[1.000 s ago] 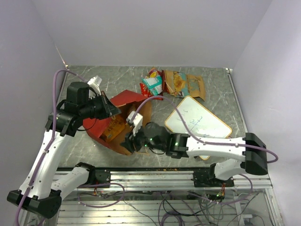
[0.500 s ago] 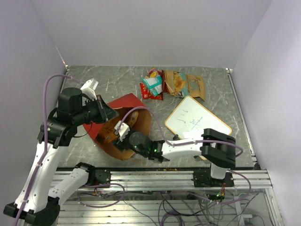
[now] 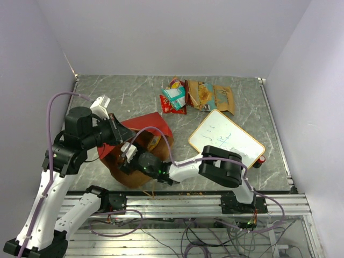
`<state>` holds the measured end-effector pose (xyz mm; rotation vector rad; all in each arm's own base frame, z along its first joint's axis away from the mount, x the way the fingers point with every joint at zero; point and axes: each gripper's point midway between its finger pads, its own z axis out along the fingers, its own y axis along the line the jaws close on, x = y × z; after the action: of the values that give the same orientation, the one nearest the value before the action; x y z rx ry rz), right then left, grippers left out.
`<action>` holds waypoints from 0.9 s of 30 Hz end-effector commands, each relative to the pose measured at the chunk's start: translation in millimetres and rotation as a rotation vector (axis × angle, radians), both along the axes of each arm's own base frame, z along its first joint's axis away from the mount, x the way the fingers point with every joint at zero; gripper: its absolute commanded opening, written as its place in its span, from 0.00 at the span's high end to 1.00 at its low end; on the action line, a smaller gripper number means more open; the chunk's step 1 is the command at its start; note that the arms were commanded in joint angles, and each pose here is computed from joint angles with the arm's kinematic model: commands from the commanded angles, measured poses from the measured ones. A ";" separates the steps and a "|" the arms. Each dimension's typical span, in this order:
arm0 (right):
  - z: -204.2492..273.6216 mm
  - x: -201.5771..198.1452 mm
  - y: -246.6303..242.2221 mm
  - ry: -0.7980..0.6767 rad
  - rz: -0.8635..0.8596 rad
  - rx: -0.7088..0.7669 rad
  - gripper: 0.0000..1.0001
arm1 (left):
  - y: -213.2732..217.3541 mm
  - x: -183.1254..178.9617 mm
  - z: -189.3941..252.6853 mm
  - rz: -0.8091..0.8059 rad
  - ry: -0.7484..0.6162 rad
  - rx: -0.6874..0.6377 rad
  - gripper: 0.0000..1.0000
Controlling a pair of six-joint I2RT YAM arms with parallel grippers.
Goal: Take the snacks out of the paper bag
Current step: Take out the snack from the paper bag.
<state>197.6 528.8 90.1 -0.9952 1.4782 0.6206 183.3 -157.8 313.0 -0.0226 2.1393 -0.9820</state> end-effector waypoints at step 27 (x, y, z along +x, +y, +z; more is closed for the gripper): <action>-32.9 57.2 2.4 -0.084 -0.254 -0.055 0.49 | 23.6 23.3 22.2 0.105 -0.049 0.153 0.93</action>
<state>243.8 550.5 73.9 -0.8317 1.4784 0.4413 211.5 -151.4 337.2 -0.0165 2.1302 -0.8615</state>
